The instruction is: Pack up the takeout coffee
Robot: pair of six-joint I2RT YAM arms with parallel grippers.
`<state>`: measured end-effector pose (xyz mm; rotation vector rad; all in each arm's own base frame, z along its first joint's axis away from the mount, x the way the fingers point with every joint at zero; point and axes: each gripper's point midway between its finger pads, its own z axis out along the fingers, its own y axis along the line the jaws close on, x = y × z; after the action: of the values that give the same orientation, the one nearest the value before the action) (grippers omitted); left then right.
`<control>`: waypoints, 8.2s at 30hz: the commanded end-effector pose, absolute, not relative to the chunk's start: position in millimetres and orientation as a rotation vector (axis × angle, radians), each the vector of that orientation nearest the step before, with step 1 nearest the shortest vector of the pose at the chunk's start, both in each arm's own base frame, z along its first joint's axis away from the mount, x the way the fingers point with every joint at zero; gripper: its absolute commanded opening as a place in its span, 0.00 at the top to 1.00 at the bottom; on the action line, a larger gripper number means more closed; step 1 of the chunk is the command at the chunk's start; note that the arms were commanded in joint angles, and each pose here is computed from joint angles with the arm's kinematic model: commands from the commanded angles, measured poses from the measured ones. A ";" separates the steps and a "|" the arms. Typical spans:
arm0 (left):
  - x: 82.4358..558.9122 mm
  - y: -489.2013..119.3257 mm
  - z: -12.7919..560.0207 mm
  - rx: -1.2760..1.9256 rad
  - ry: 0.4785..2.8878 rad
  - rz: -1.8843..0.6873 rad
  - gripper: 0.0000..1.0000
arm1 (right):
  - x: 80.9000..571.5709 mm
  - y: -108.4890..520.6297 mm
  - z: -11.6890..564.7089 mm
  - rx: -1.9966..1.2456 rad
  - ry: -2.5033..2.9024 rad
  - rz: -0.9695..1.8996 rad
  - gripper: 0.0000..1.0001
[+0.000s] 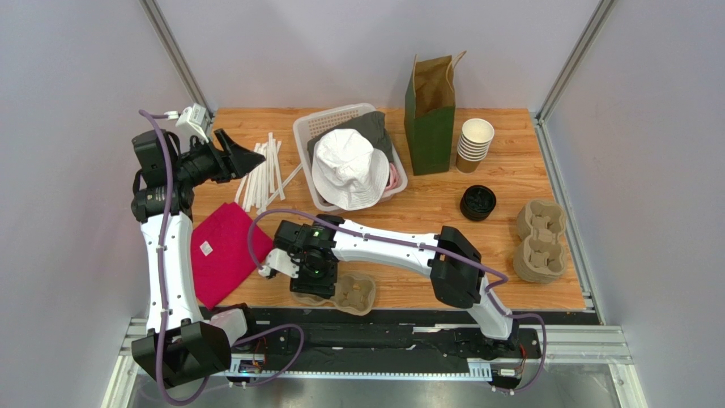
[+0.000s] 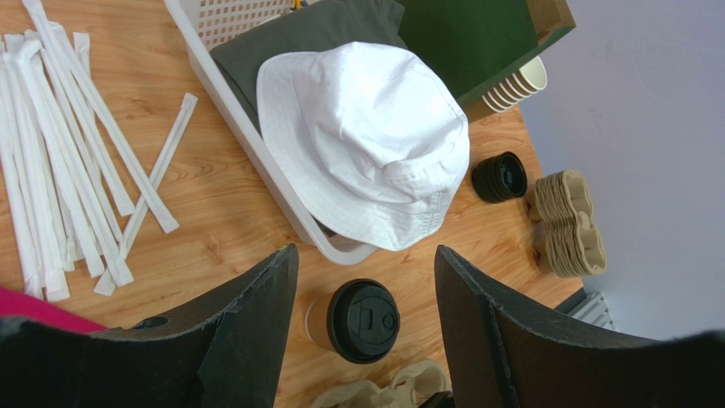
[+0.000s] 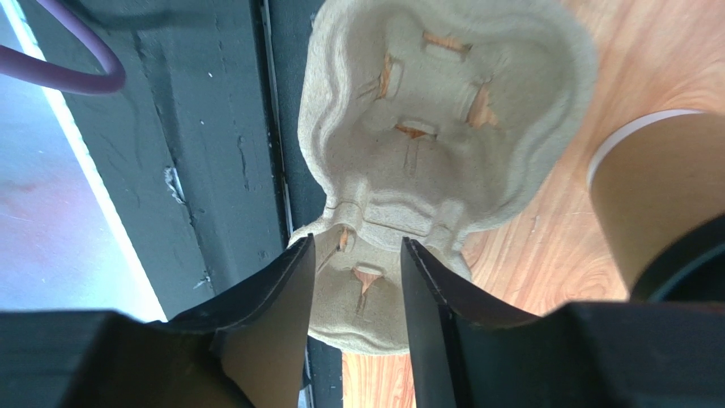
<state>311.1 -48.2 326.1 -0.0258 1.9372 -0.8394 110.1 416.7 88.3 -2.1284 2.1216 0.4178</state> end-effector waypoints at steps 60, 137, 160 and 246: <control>331.2 -108.4 400.8 0.365 1.759 -0.818 0.21 | 392.5 128.6 353.6 -0.256 2.078 0.452 1.00; 288.5 -388.1 372.7 0.702 1.854 -1.446 1.00 | 262.4 118.1 368.7 0.153 2.098 0.823 0.42; 299.8 -353.3 355.8 0.603 1.914 -1.380 1.00 | 229.7 69.1 323.4 0.085 2.293 0.651 1.00; 263.0 -321.6 357.2 0.375 1.946 -1.346 1.00 | 227.3 127.6 374.5 0.398 2.191 1.275 0.45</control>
<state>266.0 -314.9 338.3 0.3885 1.9928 -1.3168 234.4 120.7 355.3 0.3460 2.2339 1.3095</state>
